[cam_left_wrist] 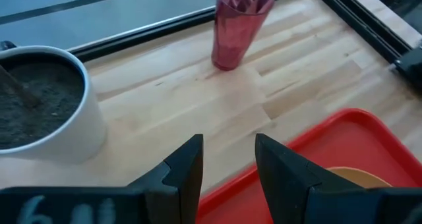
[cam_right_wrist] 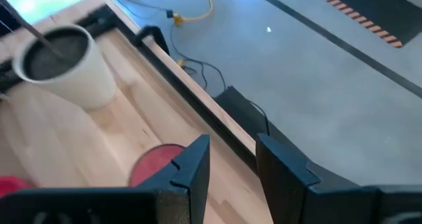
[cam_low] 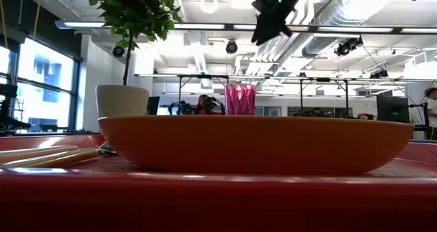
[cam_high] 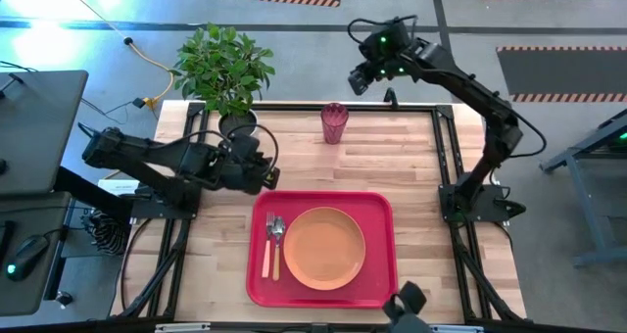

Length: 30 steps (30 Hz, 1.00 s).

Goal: Pick and place plate/cup/fork/spoon on tray
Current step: Put the red cup on the red serving tray to the top right of the orange plate

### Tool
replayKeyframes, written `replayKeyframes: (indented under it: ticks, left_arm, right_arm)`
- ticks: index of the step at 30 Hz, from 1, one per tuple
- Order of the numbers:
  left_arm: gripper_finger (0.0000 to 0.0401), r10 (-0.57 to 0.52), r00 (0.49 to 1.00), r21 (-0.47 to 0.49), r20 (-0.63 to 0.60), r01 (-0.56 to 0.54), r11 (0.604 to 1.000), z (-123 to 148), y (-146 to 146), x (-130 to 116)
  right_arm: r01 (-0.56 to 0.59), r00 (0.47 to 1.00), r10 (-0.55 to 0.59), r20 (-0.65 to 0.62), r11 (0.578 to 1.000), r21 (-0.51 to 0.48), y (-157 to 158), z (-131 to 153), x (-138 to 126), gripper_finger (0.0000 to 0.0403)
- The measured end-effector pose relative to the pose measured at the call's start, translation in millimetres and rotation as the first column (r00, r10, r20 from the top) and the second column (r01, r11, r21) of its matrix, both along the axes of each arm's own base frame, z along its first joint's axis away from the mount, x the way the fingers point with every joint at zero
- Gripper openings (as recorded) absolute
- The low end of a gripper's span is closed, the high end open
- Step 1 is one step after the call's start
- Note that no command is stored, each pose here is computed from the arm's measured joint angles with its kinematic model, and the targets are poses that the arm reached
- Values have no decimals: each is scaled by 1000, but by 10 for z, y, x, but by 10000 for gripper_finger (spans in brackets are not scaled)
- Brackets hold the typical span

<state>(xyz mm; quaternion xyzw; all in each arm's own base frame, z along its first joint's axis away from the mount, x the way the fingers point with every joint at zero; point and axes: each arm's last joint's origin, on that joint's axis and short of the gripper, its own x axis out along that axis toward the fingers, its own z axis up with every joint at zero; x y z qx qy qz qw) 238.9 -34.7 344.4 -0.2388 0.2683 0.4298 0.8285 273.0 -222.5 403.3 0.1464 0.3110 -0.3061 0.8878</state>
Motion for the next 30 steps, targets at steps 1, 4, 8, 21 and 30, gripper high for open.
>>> replayKeyframes:
  ticks: [1,4,8,21,30]
  left_arm:
    - [129,2,1000,2,-3,-2,1000,0,15,2]
    - [129,17,1000,1,-5,-17,1000,-1,52,7]
    - [129,31,1000,1,-5,-31,1000,-1,86,11]
    - [129,33,999,1,-4,-33,999,-1,90,11]
    - [129,18,1000,12,-18,-18,1000,-1,90,11]
  right_arm:
    - [-2,1000,2,-13,1000,0,-30,-35,15,115]
    - [1,999,0,-43,1000,8,-102,-134,68,115]
    - [-2,998,3,-58,1000,15,-160,-230,142,115]
    - [-46,989,57,-136,996,79,-241,-519,304,115]
    - [-7,989,24,-149,994,113,-195,-553,333,171]
